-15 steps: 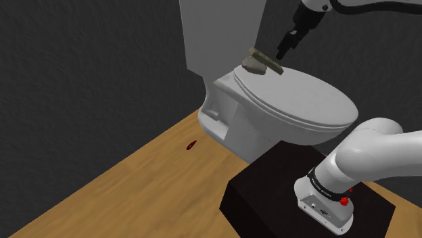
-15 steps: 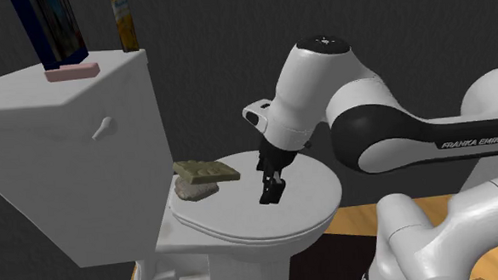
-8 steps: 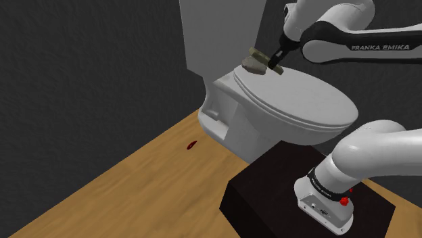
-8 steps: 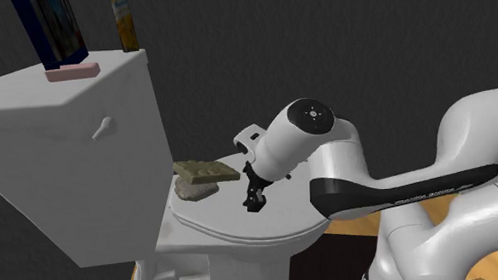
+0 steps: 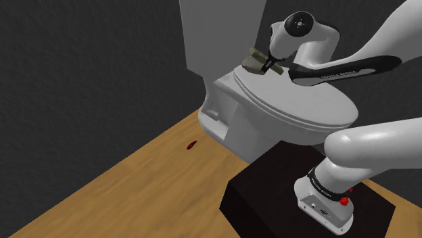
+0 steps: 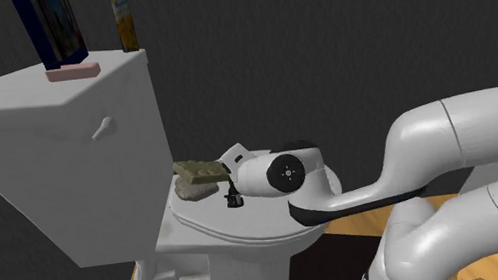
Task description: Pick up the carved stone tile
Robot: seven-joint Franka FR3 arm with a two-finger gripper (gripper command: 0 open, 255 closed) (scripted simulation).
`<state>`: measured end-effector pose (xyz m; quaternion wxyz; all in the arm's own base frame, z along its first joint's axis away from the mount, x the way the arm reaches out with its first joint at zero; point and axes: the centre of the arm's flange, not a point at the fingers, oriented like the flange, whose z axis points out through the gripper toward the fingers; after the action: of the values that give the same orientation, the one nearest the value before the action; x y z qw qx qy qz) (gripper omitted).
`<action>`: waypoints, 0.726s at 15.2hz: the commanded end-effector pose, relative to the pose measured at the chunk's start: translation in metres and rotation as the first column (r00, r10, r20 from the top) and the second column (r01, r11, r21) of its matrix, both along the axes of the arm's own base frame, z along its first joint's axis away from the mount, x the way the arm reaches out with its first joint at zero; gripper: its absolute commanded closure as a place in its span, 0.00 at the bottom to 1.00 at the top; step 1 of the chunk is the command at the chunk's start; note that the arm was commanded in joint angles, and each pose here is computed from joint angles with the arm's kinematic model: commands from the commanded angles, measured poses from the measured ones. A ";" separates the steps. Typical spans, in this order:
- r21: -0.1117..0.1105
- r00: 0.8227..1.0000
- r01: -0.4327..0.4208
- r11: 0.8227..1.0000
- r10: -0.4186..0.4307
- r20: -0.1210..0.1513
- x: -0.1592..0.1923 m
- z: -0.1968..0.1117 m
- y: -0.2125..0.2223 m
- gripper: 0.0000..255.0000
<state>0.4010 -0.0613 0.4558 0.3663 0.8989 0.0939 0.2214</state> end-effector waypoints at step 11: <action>-0.273 0.992 0.006 0.962 0.029 0.125 0.047 -0.079 -0.060 0.00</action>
<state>0.4489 -0.1207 0.3815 0.4894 0.8243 0.1050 0.2645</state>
